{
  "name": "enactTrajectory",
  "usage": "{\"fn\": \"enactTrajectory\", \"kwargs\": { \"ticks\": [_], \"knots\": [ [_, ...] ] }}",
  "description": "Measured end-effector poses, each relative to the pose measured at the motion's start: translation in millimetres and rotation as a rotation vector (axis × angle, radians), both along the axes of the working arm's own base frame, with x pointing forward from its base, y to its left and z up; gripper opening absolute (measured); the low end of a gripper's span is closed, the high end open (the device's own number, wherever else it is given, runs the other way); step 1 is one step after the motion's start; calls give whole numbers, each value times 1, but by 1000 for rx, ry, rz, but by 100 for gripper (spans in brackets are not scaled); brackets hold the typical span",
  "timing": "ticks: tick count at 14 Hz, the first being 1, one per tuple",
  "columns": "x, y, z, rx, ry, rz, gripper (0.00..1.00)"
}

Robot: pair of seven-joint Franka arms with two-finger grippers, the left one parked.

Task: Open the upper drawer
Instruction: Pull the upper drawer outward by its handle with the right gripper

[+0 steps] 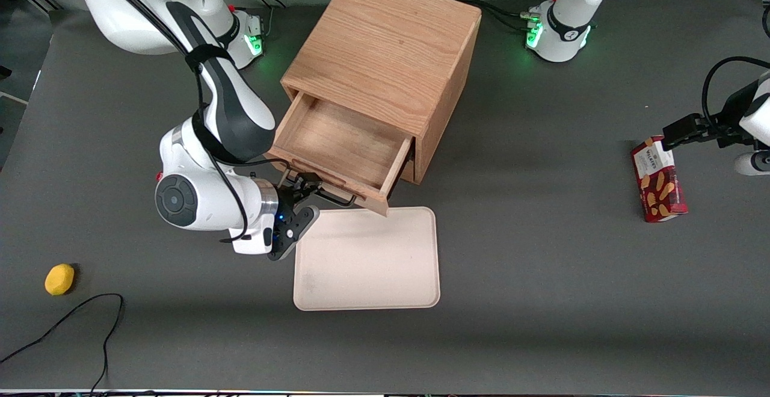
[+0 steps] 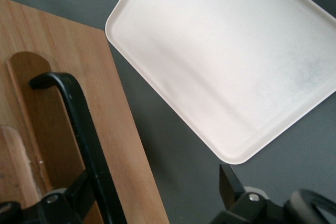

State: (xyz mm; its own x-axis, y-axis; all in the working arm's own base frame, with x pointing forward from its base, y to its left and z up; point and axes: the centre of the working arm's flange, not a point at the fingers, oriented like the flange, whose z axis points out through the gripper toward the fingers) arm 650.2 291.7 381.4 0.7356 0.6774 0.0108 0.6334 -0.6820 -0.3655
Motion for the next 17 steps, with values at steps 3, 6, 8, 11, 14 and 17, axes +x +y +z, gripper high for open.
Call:
{"fn": "enactTrajectory", "kwargs": {
  "ticks": [3,6,8,11,14,17],
  "knots": [
    [9,-8,0,6,-8,-12,100],
    [15,-16,-1,12,-15,-12,100],
    [18,-19,-1,15,-20,-12,100],
    [24,-24,-1,19,-27,-21,100],
    [29,-27,-1,23,-33,-25,100],
    [33,-29,-1,26,-40,-31,100]
  ]
}}
